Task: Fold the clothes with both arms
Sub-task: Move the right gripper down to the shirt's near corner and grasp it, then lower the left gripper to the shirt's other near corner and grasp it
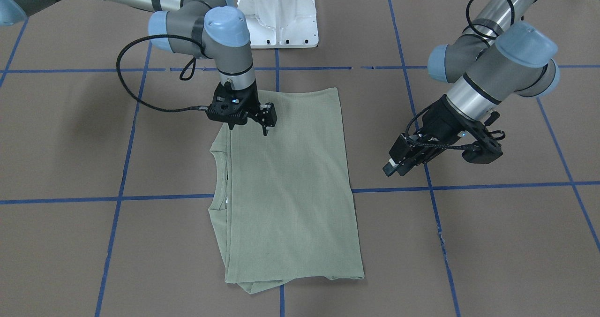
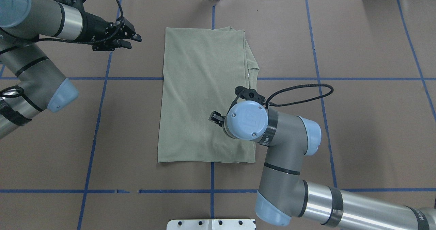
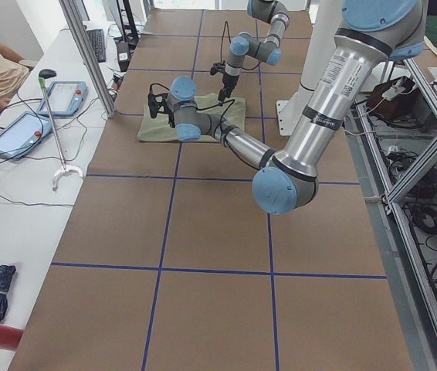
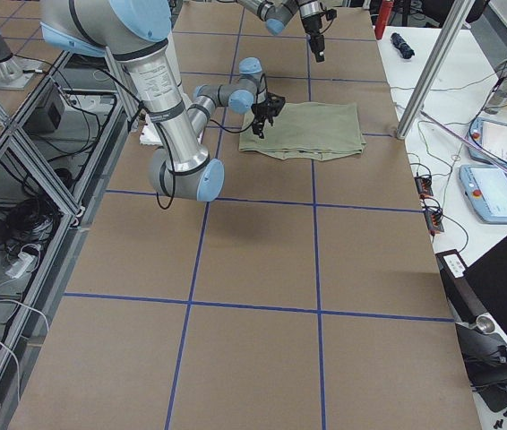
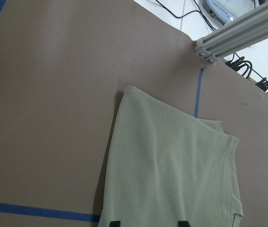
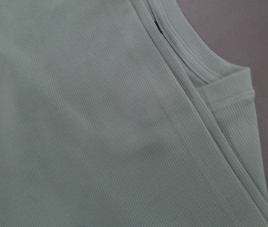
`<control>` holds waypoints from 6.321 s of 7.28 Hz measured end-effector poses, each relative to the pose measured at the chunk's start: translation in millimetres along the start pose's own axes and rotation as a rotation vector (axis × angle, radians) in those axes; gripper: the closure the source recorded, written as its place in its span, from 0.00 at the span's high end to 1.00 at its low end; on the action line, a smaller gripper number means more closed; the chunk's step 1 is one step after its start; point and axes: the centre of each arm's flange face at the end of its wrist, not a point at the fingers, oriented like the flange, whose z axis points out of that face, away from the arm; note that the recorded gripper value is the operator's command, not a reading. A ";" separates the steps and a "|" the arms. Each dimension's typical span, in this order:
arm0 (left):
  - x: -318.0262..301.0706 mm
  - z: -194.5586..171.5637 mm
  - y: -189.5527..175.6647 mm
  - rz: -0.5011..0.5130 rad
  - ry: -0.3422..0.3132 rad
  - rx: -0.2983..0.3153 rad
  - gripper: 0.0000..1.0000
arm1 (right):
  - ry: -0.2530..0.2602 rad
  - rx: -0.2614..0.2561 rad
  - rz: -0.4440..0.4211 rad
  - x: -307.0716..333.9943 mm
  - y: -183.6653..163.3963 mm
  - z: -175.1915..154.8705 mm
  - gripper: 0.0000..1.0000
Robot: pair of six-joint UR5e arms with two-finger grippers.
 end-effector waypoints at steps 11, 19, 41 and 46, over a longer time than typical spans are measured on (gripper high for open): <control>0.4 -0.9 1.3 0.010 0.002 0.003 0.50 | 0.020 0.025 0.175 50.0 30.6 4.7 0.83; -10.2 -8.0 6.4 0.010 0.000 0.000 0.50 | 0.028 -0.031 0.173 49.7 43.7 0.8 0.00; -54.3 80.1 320.7 -0.358 -0.270 -0.027 0.54 | -0.008 -0.057 0.185 44.9 37.0 -21.2 0.00; -54.8 80.6 323.5 -0.358 -0.273 -0.031 0.00 | -0.009 -0.057 0.185 44.3 37.1 -21.8 0.00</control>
